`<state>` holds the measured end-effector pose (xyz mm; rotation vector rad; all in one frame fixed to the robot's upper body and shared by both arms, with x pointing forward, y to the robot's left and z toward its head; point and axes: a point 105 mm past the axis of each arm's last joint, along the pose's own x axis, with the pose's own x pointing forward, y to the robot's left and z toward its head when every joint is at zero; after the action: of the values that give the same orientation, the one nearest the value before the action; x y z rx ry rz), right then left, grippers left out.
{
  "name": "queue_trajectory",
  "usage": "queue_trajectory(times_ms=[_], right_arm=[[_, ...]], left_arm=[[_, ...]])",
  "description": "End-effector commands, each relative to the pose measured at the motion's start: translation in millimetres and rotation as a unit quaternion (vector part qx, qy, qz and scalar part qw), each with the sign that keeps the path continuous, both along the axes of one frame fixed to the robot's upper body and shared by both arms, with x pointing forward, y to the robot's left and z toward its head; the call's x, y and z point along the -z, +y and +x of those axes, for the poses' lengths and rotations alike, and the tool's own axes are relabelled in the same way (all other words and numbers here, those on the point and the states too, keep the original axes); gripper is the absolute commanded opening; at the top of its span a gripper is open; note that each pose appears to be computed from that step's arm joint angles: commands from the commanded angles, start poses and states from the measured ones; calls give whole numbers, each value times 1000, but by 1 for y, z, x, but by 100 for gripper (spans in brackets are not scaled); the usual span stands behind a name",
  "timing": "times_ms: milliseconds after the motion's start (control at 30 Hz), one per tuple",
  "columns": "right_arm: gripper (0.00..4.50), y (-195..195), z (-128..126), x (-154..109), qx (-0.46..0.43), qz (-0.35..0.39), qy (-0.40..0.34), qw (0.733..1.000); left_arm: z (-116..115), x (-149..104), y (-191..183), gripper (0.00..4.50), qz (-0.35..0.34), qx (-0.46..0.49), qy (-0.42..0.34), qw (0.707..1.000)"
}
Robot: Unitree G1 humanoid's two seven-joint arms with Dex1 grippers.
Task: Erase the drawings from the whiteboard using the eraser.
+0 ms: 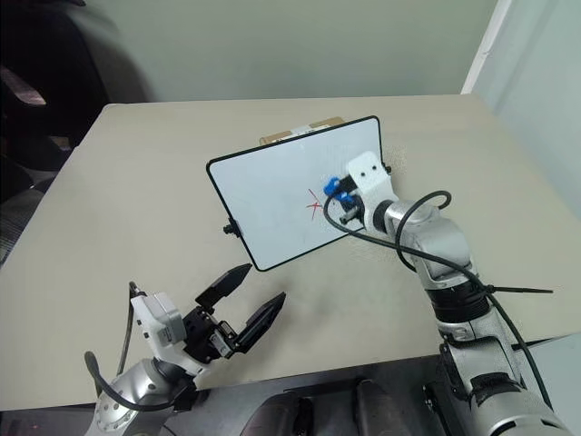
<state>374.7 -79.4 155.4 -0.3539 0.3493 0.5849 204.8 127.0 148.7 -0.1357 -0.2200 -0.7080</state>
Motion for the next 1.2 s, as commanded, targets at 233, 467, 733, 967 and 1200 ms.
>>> queue_trajectory(times_ms=[233, 467, 733, 967, 1200], right_arm=[[45, 3, 5, -21, 1, 29, -26, 999], [45, 21, 2, -53, -34, 60, -72, 995], [45, 22, 2, -23, -30, 25, -40, 998], [45, 9, -1, 18, -8, -15, 15, 1000], [45, 7, 4, -1, -3, 0, -16, 1000]], left_arm=[[-7, -17, 1, 450, -4, 2, -33, 999], [-7, -18, 1, 450, -2, 3, -34, 999], [-6, -18, 2, 450, 0, 2, -36, 999], [-6, -19, 1, 450, 3, 3, -37, 999], [-4, -18, 2, 450, 4, 1, -36, 999]])
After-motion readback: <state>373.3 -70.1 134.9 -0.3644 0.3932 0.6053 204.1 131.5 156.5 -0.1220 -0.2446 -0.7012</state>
